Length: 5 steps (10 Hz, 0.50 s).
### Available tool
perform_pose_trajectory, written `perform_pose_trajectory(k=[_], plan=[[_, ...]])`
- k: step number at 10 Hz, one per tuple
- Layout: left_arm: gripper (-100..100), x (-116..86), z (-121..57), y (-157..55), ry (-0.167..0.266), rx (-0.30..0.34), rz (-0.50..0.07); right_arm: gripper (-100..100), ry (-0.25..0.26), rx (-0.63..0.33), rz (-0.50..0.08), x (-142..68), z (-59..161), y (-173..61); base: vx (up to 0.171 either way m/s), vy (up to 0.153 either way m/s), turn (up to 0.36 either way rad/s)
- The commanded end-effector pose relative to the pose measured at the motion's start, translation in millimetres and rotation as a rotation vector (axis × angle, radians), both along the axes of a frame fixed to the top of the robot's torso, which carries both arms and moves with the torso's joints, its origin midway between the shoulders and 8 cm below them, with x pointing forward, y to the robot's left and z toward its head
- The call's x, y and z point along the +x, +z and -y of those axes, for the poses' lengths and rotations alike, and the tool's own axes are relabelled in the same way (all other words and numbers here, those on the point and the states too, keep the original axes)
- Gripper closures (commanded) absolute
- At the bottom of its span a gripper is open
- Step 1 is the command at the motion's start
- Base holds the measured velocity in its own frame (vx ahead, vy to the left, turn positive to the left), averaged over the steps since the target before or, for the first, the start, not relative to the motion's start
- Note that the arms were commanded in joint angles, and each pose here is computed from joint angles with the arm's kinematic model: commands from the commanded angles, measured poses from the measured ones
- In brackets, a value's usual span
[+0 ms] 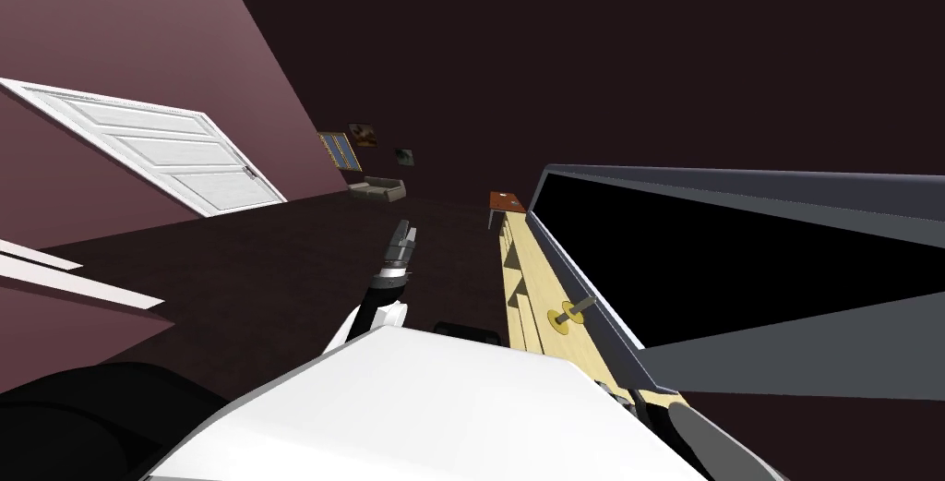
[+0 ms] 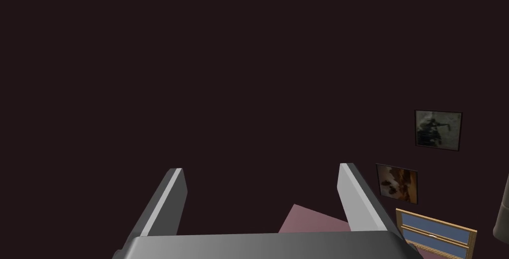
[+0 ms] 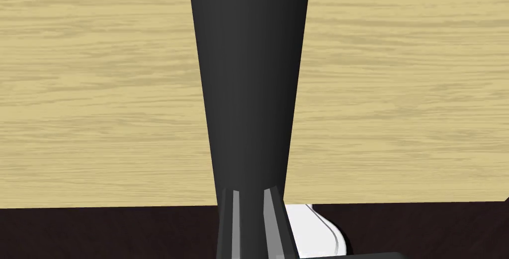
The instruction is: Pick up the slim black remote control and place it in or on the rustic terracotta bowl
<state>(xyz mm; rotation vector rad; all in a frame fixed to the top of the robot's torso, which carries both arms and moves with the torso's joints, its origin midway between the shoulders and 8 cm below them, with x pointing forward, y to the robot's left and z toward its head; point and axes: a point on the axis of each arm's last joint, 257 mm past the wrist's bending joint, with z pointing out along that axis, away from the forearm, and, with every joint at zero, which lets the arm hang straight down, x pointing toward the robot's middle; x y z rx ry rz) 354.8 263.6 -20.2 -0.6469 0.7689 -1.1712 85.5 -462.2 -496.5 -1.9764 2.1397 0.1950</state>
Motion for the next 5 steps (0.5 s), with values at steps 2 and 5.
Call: perform_pose_trajectory(k=[2, 5], plan=[[0, 0.0, 0.0, 0.0, 0.000, 0.000, 0.000, 100, 0.019, 0.018, 0.011, 13.9, 5.1, 17.4, -0.032, 0.094, -0.039], [0, 0.0, 0.0, 0.0, 0.000, 0.000, 0.000, 100, 0.043, 0.038, 0.025, 30.0, 9.7, 37.6, -0.031, 0.086, -0.033]])
